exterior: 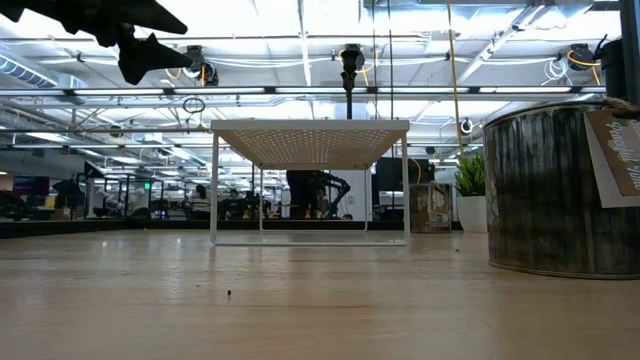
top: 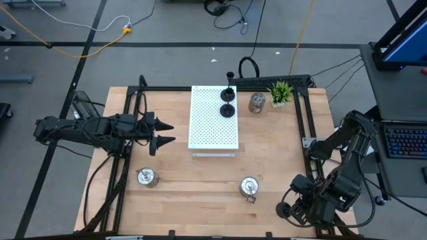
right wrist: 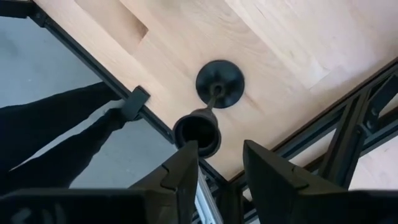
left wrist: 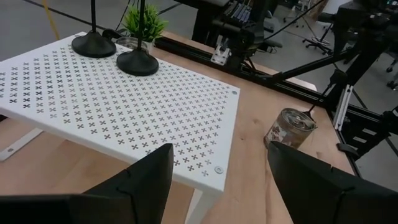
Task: Pick & Place candle stick holders
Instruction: Put the black candle holder on the shelf aligned with the other black candle holder
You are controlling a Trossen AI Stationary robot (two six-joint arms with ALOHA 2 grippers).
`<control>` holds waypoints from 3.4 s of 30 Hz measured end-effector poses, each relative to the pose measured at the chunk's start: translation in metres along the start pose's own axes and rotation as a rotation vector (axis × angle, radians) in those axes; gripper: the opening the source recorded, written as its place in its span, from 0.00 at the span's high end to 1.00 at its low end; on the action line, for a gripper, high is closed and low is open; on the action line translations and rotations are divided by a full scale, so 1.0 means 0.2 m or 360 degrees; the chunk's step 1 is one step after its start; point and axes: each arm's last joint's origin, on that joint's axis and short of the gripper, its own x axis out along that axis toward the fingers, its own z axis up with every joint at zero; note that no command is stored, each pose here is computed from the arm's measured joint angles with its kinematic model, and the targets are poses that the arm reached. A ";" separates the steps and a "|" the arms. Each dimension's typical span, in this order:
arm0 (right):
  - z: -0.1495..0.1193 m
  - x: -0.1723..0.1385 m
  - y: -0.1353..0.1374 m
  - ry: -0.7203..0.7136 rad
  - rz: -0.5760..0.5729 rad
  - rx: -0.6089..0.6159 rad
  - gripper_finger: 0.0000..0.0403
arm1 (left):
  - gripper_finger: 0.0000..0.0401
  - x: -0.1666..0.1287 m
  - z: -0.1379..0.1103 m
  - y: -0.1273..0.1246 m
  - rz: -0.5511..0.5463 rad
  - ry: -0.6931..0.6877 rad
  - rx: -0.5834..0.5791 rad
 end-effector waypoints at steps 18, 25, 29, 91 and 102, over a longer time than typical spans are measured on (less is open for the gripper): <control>0.00 0.24 -0.02 0.0039 -0.0020 -0.0073 0.69 | 0.33 0.00 0.00 0.00 0.0001 -0.0001 -0.0008; 0.00 0.26 -0.02 0.0046 0.0017 -0.0073 0.81 | 0.33 0.00 0.00 0.00 -0.0002 -0.0011 -0.0078; 0.00 0.26 -0.02 0.0049 0.0005 -0.0082 0.95 | 0.33 0.00 0.01 0.00 -0.0015 -0.0024 -0.0198; 0.83 -0.47 -0.07 -0.0529 0.0560 -0.0655 0.97 | 0.33 1.17 0.53 -0.70 -0.0518 0.0201 0.0424; 0.93 -0.42 -0.01 -0.0527 0.0592 -0.0788 0.97 | 0.33 1.24 0.48 -0.70 -0.0495 0.0270 0.0351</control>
